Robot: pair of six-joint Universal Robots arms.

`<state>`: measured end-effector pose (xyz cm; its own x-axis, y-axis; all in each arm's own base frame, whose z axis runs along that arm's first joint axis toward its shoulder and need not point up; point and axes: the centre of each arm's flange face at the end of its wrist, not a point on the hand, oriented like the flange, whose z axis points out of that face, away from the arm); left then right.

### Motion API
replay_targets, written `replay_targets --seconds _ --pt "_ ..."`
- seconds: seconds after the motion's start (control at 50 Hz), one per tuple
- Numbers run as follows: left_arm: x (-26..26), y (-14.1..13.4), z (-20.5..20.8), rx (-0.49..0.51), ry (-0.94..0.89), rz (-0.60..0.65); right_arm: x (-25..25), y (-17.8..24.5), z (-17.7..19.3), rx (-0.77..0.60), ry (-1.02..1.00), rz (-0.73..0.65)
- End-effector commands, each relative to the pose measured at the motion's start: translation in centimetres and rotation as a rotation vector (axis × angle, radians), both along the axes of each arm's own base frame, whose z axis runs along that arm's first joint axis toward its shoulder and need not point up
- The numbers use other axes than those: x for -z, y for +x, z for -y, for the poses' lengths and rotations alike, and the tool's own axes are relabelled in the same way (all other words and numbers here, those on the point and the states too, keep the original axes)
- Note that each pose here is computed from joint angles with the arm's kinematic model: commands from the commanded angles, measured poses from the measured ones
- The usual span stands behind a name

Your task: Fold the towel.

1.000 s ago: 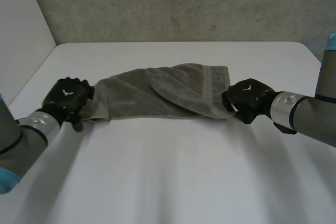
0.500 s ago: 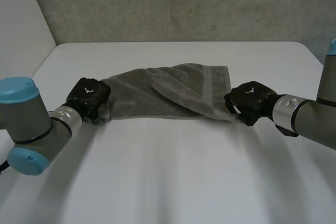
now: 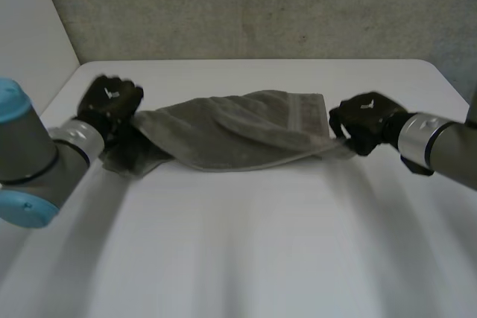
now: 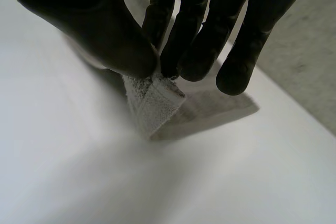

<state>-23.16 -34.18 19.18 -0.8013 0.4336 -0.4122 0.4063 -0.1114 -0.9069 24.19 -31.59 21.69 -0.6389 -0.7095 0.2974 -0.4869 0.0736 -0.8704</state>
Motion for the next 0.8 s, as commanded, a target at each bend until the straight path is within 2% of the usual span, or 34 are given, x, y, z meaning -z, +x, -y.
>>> replay_targets --seconds 0.02,0.12,0.16,0.22,0.26,0.34,0.38,0.44,0.46,0.48,0.62,0.7,0.8 --pt "-6.8 0.1 -1.3 0.005 -0.127 -0.134 -5.9 -1.6 0.9 0.097 -0.081 0.127" --pt "-11.9 1.5 -3.5 -0.006 -0.176 -0.236 -11.7 -3.6 0.4 0.155 -0.169 0.191" --pt "-12.7 2.1 -3.9 -0.02 -0.174 -0.241 -14.7 -5.1 0.1 0.189 -0.2 0.192" --pt "-14.3 3.7 -4.7 -0.061 -0.174 -0.237 -16.0 -5.6 -0.1 0.2 -0.205 0.187" --pt "-14.9 4.3 -5.1 -0.077 -0.167 -0.234 -18.2 -6.3 -0.9 0.208 -0.218 0.16" --pt "-15.3 4.9 -5.9 -0.101 -0.102 -0.219 -19.2 -6.8 -1.5 0.2 -0.232 0.079" --pt "-15.0 5.0 -6.0 -0.109 -0.063 -0.21 -17.9 -6.9 -1.0 0.182 -0.198 -0.035" --pt "-13.0 5.1 -5.5 -0.125 0.049 -0.188 -16.8 -6.9 -0.6 0.162 -0.169 -0.098" --pt "-11.2 5.1 -5.0 -0.133 0.125 -0.17 -15.6 -6.9 -0.2 0.14 -0.143 -0.15" --pt "-11.2 5.1 -5.0 -0.133 0.126 -0.17 -14.4 -6.7 0.2 0.117 -0.116 -0.191" --pt "-3.4 4.3 -2.8 -0.129 0.423 -0.021 -9.4 -4.5 0.9 0.06 0.018 -0.27" --pt "-1.5 3.5 -1.7 -0.109 0.467 0.007 -5.7 -0.9 1.0 -0.024 0.038 -0.317" --pt "-0.6 2.2 0.7 -0.092 0.446 0.017 -2.9 0.4 2.3 -0.023 0.017 -0.358"
